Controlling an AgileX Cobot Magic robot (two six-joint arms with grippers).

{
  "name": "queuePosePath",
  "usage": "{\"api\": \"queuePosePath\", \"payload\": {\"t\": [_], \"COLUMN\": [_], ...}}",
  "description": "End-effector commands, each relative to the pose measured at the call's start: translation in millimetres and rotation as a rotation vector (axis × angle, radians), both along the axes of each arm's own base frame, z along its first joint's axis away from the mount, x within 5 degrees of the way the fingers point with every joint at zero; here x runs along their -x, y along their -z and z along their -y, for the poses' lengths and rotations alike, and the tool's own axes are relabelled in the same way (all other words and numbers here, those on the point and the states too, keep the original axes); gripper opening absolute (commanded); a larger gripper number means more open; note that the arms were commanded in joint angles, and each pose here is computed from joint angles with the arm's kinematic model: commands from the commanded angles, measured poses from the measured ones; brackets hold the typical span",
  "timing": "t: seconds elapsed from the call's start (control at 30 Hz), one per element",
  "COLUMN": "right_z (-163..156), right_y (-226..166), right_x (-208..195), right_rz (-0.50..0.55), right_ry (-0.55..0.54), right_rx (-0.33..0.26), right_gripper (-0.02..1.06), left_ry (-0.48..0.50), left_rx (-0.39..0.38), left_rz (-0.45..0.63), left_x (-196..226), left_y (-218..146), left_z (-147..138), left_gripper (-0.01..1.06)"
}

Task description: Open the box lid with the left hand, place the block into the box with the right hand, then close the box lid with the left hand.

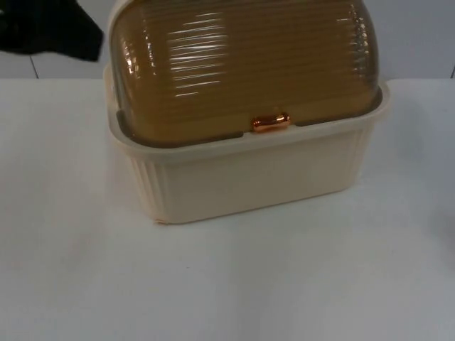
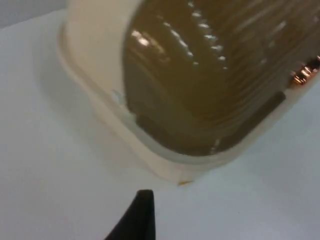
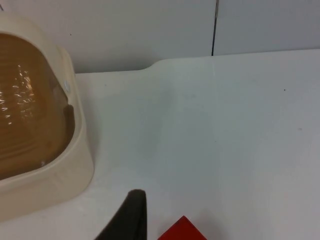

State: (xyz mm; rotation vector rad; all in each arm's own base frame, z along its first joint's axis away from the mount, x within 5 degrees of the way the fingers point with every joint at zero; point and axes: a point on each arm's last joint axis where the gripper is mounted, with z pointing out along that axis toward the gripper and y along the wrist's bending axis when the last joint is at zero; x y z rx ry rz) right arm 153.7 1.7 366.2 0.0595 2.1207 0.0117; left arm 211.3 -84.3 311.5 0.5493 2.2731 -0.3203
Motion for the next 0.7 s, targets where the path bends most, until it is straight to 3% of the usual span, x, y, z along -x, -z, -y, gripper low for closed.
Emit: {"api": "queuePosePath", "payload": {"t": [0.0, 0.1, 0.17, 0.27, 0.33, 0.4, 0.5, 0.57, 0.67], "right_z": [0, 0, 0, 0, 0, 0, 0, 0, 0], "right_y": [-3, -3, -3, -3, -3, -2, -2, -2, -2], "right_x": [0, 0, 0, 0, 0, 0, 0, 0, 0], "right_rz": [0.011, 0.008, 0.008, 0.006, 0.006, 0.004, 0.004, 0.001, 0.001], "right_ry": [-0.011, -0.01, -0.01, -0.01, -0.01, -0.01, -0.016, -0.02, -0.022], "right_rx": [0.012, 0.012, 0.012, 0.012, 0.012, 0.012, 0.022, 0.029, 0.033], "right_gripper": [1.04, 1.04, 1.04, 1.04, 1.04, 1.04, 1.04, 1.04, 1.04], "left_ry": [0.093, 0.245, 0.273, 0.367, 0.493, 0.519, 0.685, 0.701, 0.788], "left_rx": [-0.061, -0.192, -0.224, -0.354, -0.467, -0.487, -0.612, -0.629, -0.732], "left_rz": [0.01, 0.028, 0.039, 0.108, 0.202, 0.221, 0.344, 0.358, 0.401], "left_x": [-3, -4, -4, -3, 1, 2, 7, 7, 6], "left_y": [3, 10, 11, 14, 18, 20, 38, 40, 58], "left_z": [18, 54, 64, 92, 123, 128, 161, 163, 179], "left_gripper": [1.05, 1.05, 1.05, 1.05, 1.05, 1.05, 1.05, 1.05, 1.05]}}
